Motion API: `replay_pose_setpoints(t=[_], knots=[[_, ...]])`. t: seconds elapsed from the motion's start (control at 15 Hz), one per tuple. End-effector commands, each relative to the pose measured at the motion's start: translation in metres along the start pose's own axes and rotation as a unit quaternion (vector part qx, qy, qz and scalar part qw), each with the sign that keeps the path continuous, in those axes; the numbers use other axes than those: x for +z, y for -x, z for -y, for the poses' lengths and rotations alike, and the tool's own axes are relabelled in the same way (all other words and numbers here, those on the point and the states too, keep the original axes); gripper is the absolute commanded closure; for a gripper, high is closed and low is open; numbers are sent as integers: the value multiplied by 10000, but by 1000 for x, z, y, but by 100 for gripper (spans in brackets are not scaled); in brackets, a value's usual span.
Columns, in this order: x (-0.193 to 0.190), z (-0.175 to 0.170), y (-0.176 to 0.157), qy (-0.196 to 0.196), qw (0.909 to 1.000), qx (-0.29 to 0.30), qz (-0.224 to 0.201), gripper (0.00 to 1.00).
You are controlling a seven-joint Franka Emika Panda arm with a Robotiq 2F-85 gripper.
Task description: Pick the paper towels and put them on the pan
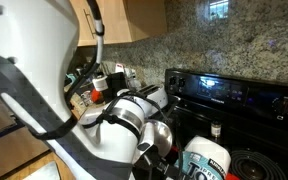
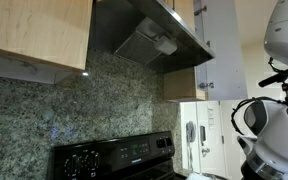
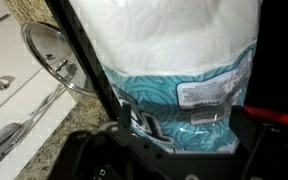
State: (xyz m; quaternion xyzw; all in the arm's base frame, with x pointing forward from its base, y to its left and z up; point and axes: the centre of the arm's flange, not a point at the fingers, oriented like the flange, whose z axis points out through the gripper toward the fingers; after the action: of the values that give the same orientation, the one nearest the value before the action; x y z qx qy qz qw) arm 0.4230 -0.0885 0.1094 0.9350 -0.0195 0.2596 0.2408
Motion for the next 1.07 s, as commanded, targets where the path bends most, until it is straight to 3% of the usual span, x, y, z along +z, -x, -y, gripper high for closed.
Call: replay_pose_setpoints(t=[0.0,0.27,0.47,0.73,1.0], knots=[[-3,16,-39,-28,9999,70,-87,0],[2,28,-79,7,9997,202,-121,0],[16,38,-101,-152,9996,192,122,0],[40,49,-108,-542,9965,203,609,0],[55,55,-109,-500,9941,360,891,0]])
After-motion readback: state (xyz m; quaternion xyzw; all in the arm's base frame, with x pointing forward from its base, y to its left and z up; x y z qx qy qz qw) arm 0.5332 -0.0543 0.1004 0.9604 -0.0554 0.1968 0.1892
